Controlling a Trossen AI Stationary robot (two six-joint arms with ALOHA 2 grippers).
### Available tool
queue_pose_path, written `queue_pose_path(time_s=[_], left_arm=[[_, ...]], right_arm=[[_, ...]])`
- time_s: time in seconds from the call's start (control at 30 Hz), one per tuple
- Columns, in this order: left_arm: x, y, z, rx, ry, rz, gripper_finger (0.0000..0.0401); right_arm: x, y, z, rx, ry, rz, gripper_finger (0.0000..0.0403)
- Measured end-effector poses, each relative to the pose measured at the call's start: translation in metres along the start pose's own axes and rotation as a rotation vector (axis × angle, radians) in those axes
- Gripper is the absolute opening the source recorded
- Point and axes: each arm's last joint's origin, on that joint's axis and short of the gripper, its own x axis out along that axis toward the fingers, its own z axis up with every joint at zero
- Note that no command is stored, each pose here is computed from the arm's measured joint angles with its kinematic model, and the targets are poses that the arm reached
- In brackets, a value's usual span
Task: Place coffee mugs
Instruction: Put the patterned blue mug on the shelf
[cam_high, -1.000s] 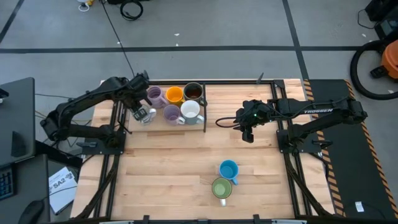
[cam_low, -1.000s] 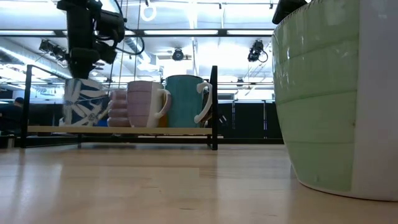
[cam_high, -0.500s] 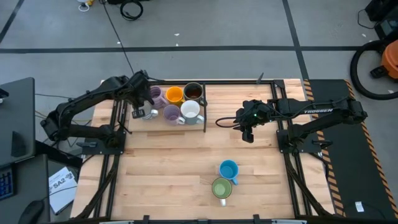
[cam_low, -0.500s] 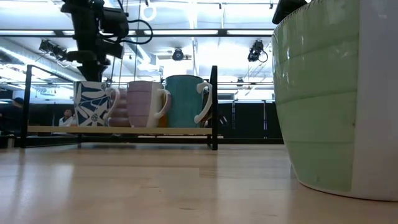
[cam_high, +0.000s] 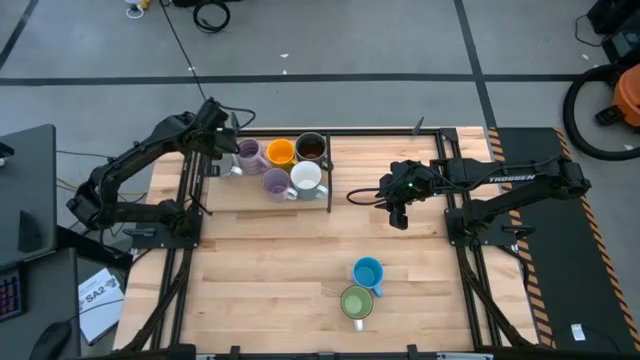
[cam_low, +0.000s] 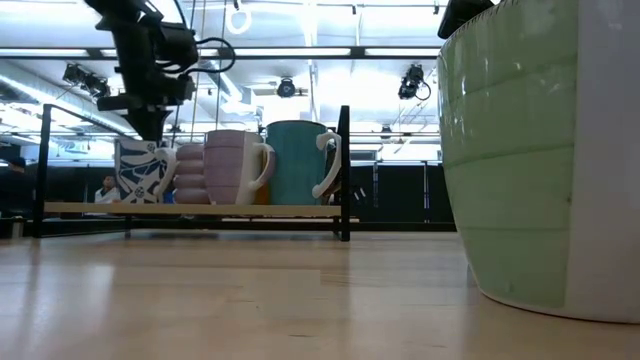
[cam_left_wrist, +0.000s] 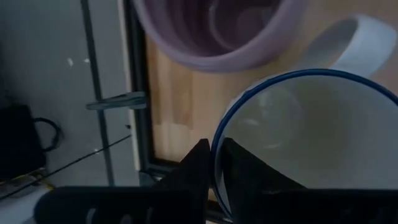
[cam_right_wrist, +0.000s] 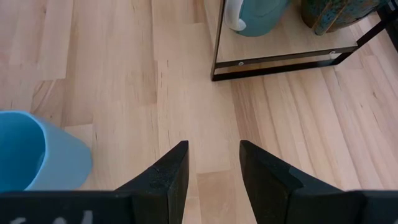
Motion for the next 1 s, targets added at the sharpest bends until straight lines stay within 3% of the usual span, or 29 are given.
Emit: queue_pose_path(time_s=[0.67,1.0], left_arm=[[0.0017,0.0079,-0.0048,0.017,-0.035,0.019,0.0045],[0.0017,0.0076,-0.0047,0.014,-0.038,0.014,0.0084]], right_arm=[[0.0,-0.0001,0.0,0.0,0.0,0.0,0.0148],[0.0,-0.0001,0.0,0.0,0.0,0.0,0.0148]])
